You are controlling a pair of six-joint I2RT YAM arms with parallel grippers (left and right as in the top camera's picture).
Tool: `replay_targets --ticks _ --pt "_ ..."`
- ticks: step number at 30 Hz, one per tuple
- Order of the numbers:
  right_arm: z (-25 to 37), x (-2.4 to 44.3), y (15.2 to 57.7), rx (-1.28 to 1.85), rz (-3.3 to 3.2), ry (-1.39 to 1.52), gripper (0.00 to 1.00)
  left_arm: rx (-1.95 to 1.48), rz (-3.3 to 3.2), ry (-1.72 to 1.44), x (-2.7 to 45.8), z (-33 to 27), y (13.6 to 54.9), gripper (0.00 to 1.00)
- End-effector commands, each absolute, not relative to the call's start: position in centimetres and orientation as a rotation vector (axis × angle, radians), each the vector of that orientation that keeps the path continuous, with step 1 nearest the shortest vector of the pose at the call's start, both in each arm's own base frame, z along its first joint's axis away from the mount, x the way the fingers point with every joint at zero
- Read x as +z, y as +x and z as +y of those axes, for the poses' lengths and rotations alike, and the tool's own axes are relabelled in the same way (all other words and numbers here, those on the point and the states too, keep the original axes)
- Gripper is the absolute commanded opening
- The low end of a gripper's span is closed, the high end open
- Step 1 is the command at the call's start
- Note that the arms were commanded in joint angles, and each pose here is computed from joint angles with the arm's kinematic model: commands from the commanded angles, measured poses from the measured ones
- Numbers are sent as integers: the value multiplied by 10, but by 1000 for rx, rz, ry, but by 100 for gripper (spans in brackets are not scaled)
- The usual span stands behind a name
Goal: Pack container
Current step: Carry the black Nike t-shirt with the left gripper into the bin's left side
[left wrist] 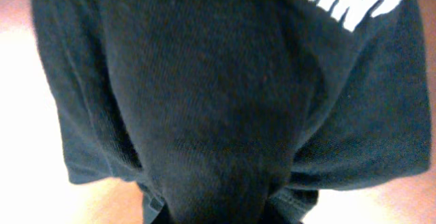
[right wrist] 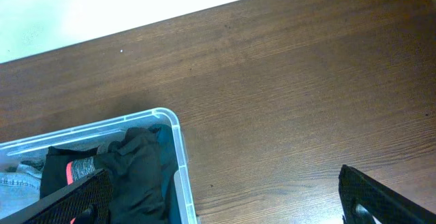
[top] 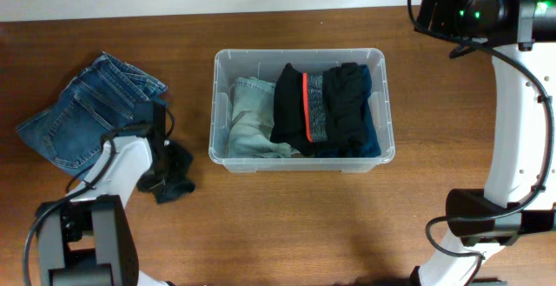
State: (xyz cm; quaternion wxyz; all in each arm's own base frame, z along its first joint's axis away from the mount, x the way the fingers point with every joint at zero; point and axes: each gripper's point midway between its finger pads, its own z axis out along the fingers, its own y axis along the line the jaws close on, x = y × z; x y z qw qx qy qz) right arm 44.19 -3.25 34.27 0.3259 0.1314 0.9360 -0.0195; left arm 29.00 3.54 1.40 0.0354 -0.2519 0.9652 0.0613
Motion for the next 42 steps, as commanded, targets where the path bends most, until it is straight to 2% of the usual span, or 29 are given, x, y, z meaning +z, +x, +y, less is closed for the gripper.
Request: replay_targets --ticks 1,5,9,15,23,29,36,37,38,39,40,41,42 --pt "-38 345 441 -71 2444 362 98 292 2866 -774 62 53 314 0" --pt "-38 345 441 -71 2444 362 98 211 2733 -752 139 51 339 1" --pt "-38 345 441 -71 2444 362 98 -85 2622 -458 217 3 367 1" --pt "-38 345 441 -71 2444 362 98 -213 2519 -224 265 -59 378 1" --pt "-38 345 441 -71 2444 362 98 -201 2512 52 246 -149 388 0" --pt "-38 345 441 -71 2444 362 98 -77 2611 143 192 -176 394 1" --pt "-38 345 441 -71 2444 362 99 7 2735 163 128 -180 405 1" --pt "-38 345 441 -71 2444 362 98 15 2747 166 122 -180 405 4" --pt "-38 345 441 -71 2444 362 98 21 2757 168 118 -180 405 18" --pt "-38 345 441 -71 2444 362 98 25 2762 169 116 -180 405 50" --pt "-38 345 441 -71 2444 362 98 25 2762 169 115 -180 406 72" --pt "-38 345 441 -71 2444 362 98 22 2754 171 116 -180 408 80" --pt "-38 345 441 -71 2444 362 98 16 2742 179 121 -181 410 83"
